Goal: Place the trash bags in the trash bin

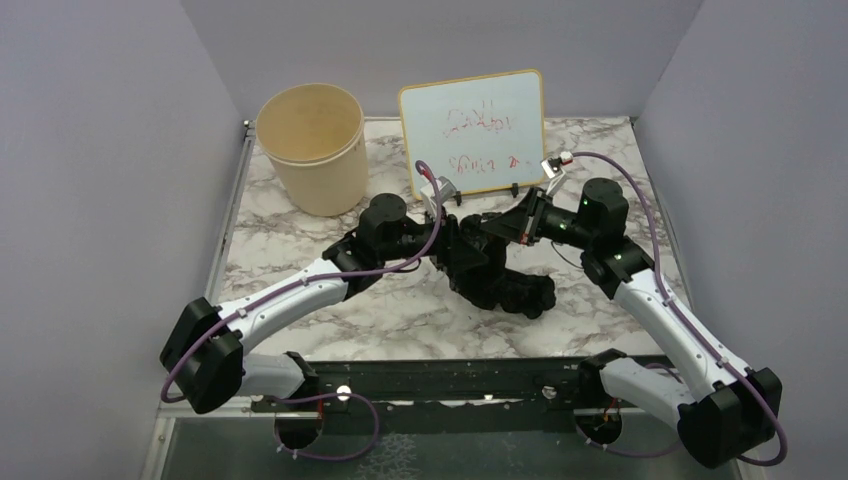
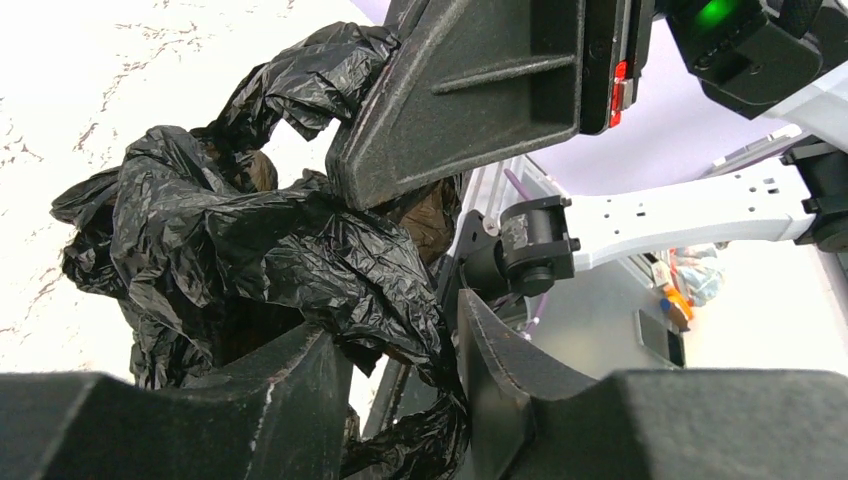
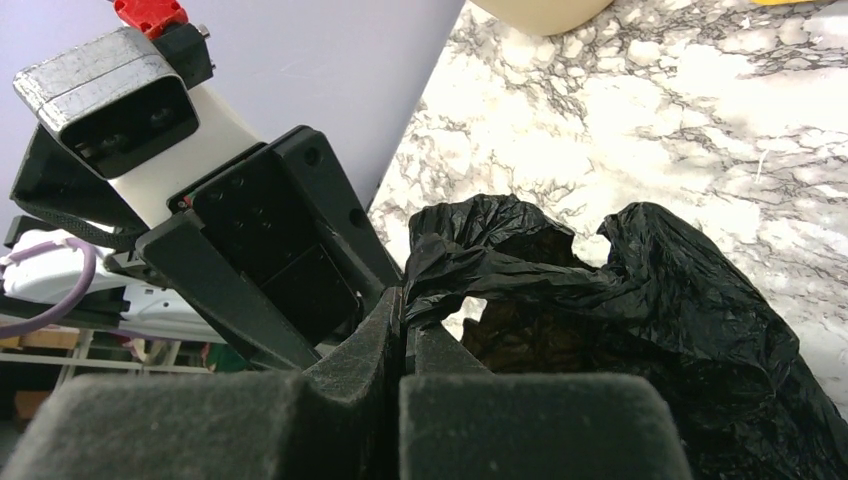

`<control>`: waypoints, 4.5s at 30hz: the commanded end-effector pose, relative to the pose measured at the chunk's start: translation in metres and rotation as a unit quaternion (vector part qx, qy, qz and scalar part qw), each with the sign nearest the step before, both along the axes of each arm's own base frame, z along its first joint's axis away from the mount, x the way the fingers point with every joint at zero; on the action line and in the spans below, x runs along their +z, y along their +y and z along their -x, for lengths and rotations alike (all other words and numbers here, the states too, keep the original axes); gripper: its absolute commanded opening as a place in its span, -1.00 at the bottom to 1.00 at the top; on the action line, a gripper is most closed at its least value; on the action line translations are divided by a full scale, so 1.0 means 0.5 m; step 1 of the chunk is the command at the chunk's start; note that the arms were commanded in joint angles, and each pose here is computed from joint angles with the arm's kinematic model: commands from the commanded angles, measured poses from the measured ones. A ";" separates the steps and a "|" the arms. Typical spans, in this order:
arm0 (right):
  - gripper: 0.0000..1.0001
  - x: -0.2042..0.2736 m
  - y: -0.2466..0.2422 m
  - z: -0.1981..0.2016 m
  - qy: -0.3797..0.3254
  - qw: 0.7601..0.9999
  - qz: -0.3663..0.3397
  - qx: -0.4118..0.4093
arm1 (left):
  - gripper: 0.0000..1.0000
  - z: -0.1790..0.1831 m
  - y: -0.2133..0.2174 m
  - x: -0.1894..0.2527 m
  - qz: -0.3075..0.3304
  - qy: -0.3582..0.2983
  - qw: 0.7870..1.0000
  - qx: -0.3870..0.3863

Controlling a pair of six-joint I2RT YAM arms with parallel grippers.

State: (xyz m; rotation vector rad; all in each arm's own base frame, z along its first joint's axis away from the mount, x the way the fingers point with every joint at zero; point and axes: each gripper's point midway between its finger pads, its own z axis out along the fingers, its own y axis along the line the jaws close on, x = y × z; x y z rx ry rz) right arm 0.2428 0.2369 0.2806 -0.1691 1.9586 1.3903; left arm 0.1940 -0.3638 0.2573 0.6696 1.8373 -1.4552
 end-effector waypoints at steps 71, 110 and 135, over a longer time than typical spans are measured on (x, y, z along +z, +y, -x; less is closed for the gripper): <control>-0.98 -0.125 -0.104 0.016 0.007 0.984 0.138 -0.111 | -1.00 0.012 0.105 -0.011 -0.039 -0.054 0.994 0.082; -0.99 -0.162 -0.180 -0.016 0.029 0.951 0.238 -0.193 | -1.00 -0.023 0.173 -0.100 -0.135 -0.001 0.972 0.194; -0.99 0.065 -0.033 -0.092 -0.051 0.993 0.066 -0.088 | 0.12 0.074 0.150 -0.030 -0.067 -0.027 0.995 0.066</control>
